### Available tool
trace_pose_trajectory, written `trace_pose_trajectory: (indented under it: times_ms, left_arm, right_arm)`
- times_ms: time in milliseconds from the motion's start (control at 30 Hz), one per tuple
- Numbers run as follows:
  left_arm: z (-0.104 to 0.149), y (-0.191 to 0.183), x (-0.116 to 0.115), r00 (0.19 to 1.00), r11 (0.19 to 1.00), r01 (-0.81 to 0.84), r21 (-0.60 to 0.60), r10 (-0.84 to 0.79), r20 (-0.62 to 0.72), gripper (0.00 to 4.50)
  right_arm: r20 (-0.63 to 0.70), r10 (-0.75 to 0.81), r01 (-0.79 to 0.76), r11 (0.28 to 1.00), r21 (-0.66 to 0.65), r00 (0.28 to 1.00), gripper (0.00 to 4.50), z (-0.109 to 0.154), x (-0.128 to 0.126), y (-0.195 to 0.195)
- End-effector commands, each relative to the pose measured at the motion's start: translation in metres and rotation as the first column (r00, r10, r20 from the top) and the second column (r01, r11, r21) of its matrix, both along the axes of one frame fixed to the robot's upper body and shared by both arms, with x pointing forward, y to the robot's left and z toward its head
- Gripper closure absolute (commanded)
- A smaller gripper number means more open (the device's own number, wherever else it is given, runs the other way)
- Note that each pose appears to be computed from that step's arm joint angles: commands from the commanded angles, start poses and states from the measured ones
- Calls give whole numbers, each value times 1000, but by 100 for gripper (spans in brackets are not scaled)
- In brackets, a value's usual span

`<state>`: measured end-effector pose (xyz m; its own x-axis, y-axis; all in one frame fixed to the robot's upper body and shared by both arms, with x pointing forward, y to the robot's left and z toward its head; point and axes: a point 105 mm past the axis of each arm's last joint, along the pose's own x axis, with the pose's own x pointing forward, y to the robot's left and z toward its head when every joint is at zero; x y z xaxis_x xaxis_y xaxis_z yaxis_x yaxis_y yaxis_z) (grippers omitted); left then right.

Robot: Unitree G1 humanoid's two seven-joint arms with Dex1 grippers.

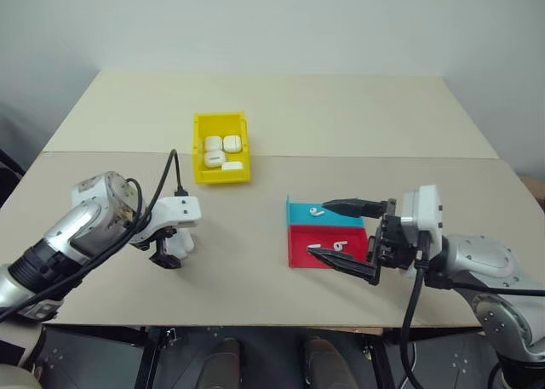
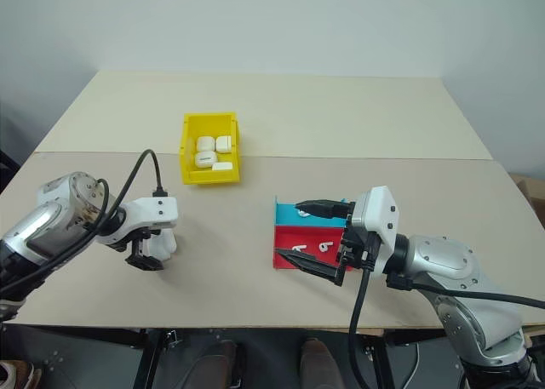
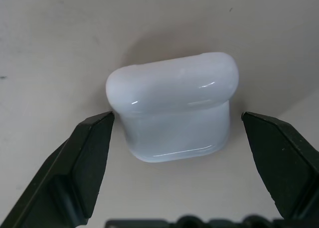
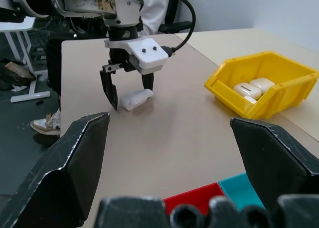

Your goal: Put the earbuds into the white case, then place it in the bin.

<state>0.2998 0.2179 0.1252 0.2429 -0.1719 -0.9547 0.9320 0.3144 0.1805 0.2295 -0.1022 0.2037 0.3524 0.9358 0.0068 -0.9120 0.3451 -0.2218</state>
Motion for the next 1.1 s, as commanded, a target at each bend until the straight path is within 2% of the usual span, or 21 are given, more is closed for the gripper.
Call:
trace_pose_trajectory:
  times_ms: [33,133,233,333,367,533,667,800,933,1100]
  left_arm:
    - [3,8,1,1000,999,-19,29,19,17,4]
    - [3,6,0,1000,1000,-12,19,12,14,4]
    - [2,6,-1,1000,1000,-12,16,12,10,64]
    - [2,6,-2,1000,1000,-14,16,14,13,157]
    - [2,6,-1,1000,1000,-20,16,20,16,172]
    - [9,13,4,994,999,-51,-16,52,99,172]
    - [29,15,12,968,989,-50,-141,82,236,172]
    - [66,14,7,913,942,48,-333,94,396,172]
    - [98,5,5,802,848,153,-508,194,565,172]
    - [123,-23,7,634,647,321,-692,396,664,172]
  right_arm:
    - [42,18,-19,1000,15,999,0,10,-6,1]
    - [41,18,-19,1000,16,999,0,10,-6,1]
    - [40,19,-19,1000,15,999,0,10,-6,1]
    - [40,18,-19,1000,15,999,0,10,-6,1]
    - [40,18,-18,1000,15,999,0,10,-6,1]
    - [41,20,-20,1000,14,999,0,9,-5,0]
    - [43,21,-21,1000,11,999,0,9,-3,-1]
    - [50,26,-26,1000,2,998,0,10,0,-5]
    - [59,27,-27,1000,-3,998,0,12,5,-8]
    - [68,22,-22,1000,-6,997,0,17,12,-11]
